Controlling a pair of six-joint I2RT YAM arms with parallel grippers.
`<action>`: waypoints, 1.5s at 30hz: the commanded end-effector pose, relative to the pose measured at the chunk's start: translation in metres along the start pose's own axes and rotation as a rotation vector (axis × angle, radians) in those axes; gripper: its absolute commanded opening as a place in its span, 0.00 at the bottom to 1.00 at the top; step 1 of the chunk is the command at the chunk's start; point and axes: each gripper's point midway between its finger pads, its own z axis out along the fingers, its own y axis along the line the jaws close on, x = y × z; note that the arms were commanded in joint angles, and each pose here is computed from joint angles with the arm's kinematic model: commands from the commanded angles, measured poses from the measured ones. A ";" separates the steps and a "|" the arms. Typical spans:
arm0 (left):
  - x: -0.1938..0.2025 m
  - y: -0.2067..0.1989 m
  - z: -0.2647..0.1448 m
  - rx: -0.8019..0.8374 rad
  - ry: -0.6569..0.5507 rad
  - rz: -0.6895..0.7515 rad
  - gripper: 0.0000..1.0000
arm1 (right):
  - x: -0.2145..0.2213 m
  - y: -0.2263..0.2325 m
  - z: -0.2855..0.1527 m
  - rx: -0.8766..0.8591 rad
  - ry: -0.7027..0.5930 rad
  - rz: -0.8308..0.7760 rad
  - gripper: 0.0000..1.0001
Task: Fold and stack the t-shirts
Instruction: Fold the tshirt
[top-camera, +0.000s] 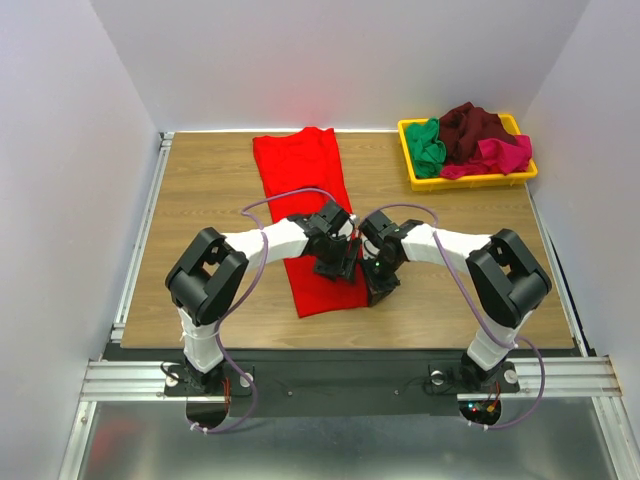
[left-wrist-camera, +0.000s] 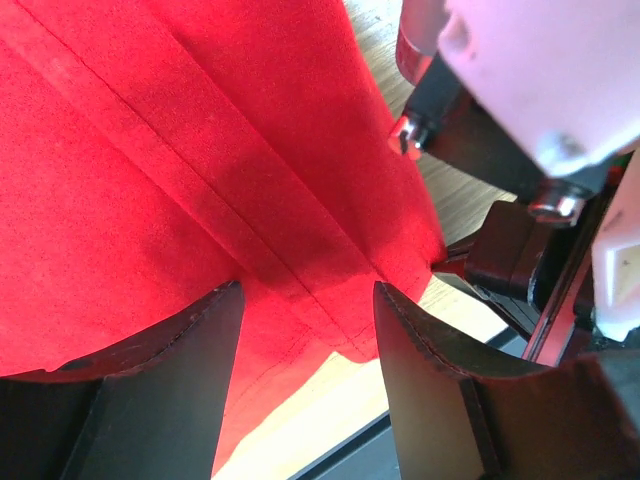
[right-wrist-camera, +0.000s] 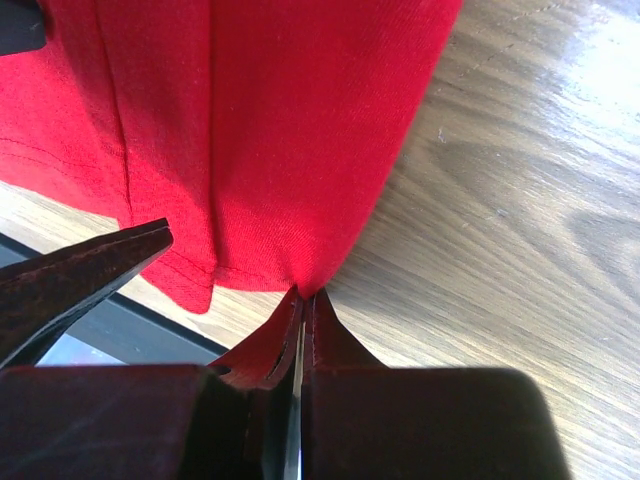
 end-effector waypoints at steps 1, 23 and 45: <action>-0.007 -0.024 -0.008 0.065 -0.019 0.070 0.67 | 0.006 -0.012 0.018 0.056 0.022 -0.014 0.00; 0.051 0.036 0.009 -0.193 0.080 0.001 0.67 | 0.002 -0.017 0.017 0.094 0.005 0.012 0.00; 0.058 0.095 -0.026 -0.513 0.005 -0.019 0.70 | -0.001 -0.021 0.014 0.122 -0.006 0.018 0.01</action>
